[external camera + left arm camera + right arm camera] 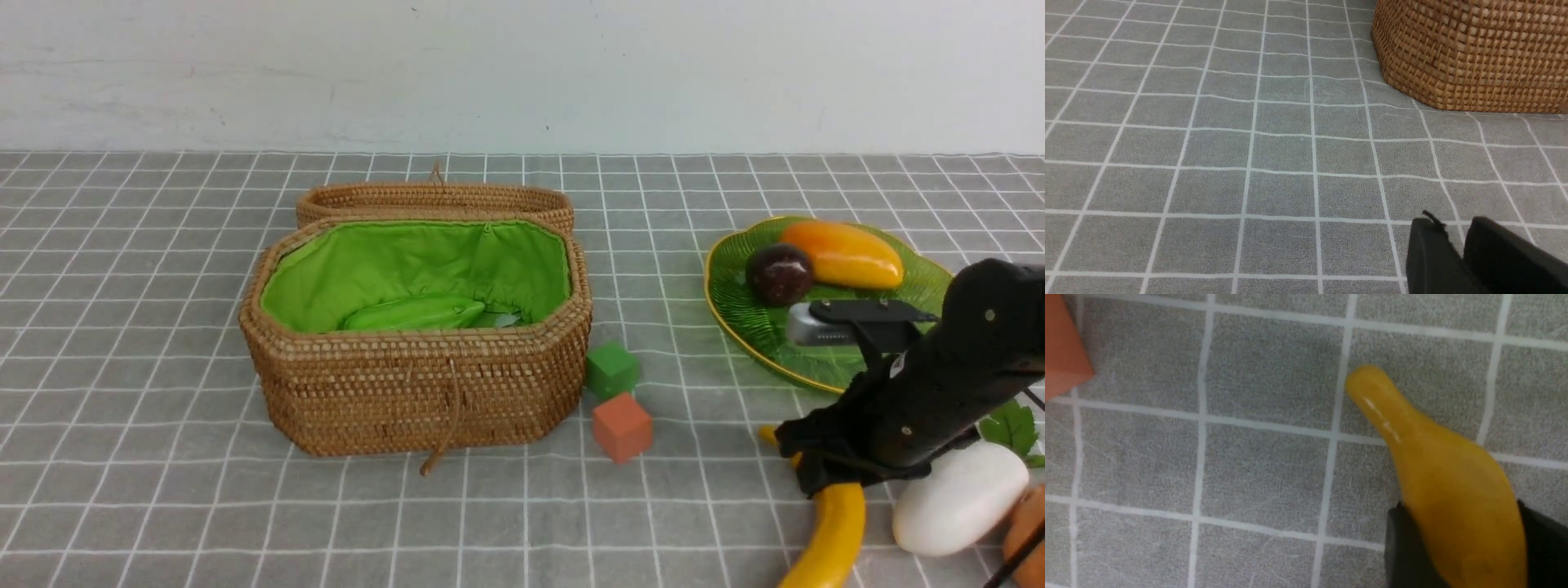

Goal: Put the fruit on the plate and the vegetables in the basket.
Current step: Use the right arm to grab a banana and put it into the right plate

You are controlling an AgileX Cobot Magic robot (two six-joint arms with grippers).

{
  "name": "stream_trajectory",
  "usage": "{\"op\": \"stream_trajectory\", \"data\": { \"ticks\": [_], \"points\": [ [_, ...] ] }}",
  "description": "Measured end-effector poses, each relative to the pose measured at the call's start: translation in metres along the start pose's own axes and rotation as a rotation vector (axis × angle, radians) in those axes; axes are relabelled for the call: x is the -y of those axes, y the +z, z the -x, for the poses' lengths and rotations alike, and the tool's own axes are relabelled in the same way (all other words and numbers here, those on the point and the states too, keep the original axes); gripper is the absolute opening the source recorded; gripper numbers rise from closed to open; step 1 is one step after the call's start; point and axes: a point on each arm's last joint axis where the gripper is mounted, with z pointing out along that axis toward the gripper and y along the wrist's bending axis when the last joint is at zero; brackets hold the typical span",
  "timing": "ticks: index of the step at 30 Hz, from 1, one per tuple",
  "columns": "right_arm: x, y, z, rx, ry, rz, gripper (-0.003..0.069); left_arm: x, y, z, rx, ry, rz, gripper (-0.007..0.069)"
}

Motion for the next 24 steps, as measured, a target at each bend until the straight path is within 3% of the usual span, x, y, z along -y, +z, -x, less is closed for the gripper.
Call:
{"op": "stream_trajectory", "data": {
  "ticks": [5,11,15,16,17,20,24],
  "points": [
    [-0.006,-0.018,0.006,-0.016,0.040,0.032,0.0309,0.000,0.000,0.000,0.000,0.000,0.000,0.0134],
    [-0.002,-0.092,0.043,0.224,0.126,0.074,0.0309,0.000,0.000,0.000,0.000,0.000,0.000,0.0142],
    [0.037,-0.116,0.065,0.379,0.243,0.012,0.0309,0.000,0.000,0.000,0.000,0.000,0.000,0.0144],
    [0.058,-0.116,0.071,0.440,0.298,-0.021,0.0309,0.000,0.000,0.000,0.000,0.000,0.000,0.0144],
    [0.058,-0.115,0.071,0.437,0.301,-0.020,0.0309,0.000,0.000,0.000,0.000,0.000,0.000,0.0144],
    [0.088,-0.095,0.080,0.498,0.456,-0.022,0.0309,0.000,0.000,0.000,0.000,0.000,0.000,0.0144],
    [0.103,-0.064,0.083,0.468,0.571,-0.003,0.0309,0.000,0.000,0.000,0.000,0.000,0.000,0.0144]
  ]
}}
